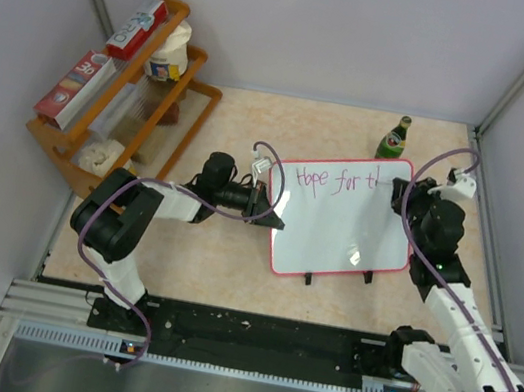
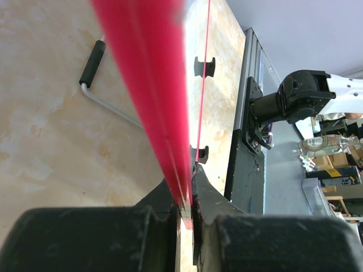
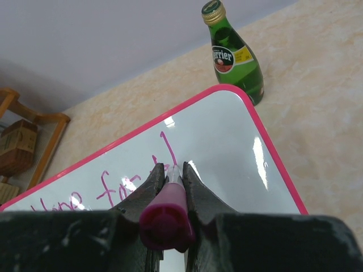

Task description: Write a sentence on the whiteboard

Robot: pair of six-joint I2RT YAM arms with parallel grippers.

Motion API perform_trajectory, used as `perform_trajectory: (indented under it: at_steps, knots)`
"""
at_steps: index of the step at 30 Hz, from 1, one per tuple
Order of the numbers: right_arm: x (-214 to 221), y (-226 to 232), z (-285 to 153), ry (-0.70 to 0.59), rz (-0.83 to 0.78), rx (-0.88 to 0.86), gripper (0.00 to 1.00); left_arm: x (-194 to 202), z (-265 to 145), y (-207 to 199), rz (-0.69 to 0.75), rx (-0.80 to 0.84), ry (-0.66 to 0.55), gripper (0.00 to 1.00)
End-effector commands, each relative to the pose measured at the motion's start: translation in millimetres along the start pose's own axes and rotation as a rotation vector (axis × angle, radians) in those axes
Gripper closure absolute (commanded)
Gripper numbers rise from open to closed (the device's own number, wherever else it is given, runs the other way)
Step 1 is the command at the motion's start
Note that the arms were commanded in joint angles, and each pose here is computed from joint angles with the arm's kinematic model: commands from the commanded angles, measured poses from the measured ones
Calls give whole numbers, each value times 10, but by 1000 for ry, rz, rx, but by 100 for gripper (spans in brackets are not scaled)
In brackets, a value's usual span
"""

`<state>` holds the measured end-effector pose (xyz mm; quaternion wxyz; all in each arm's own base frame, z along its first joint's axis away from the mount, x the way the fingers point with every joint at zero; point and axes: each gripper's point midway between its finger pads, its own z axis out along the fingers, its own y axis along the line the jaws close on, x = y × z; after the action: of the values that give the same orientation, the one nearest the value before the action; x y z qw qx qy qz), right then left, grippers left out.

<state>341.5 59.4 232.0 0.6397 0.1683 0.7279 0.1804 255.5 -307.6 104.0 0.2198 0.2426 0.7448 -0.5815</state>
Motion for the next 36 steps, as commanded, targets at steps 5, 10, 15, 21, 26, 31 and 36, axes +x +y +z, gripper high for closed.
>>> perform_trajectory:
  at_steps: [5,10,15,21,26,31,36]
  knots:
    - [-241,15,68,-50,-7,29,100,431,52,0,59,27,121,100]
    - [-298,14,78,-61,-14,42,100,435,52,2,58,28,122,100]
    - [-319,-15,78,-67,-16,59,100,435,55,-6,60,29,122,100]
    - [-256,-45,72,-47,-18,68,100,427,57,-8,61,30,121,100]
    - [-170,-102,33,-31,-21,79,100,432,56,-4,59,28,121,100]
    - [-74,-161,-3,-13,-22,87,100,434,60,-10,60,32,123,100]
    - [20,-199,-33,8,-25,90,100,428,62,-9,61,31,122,100]
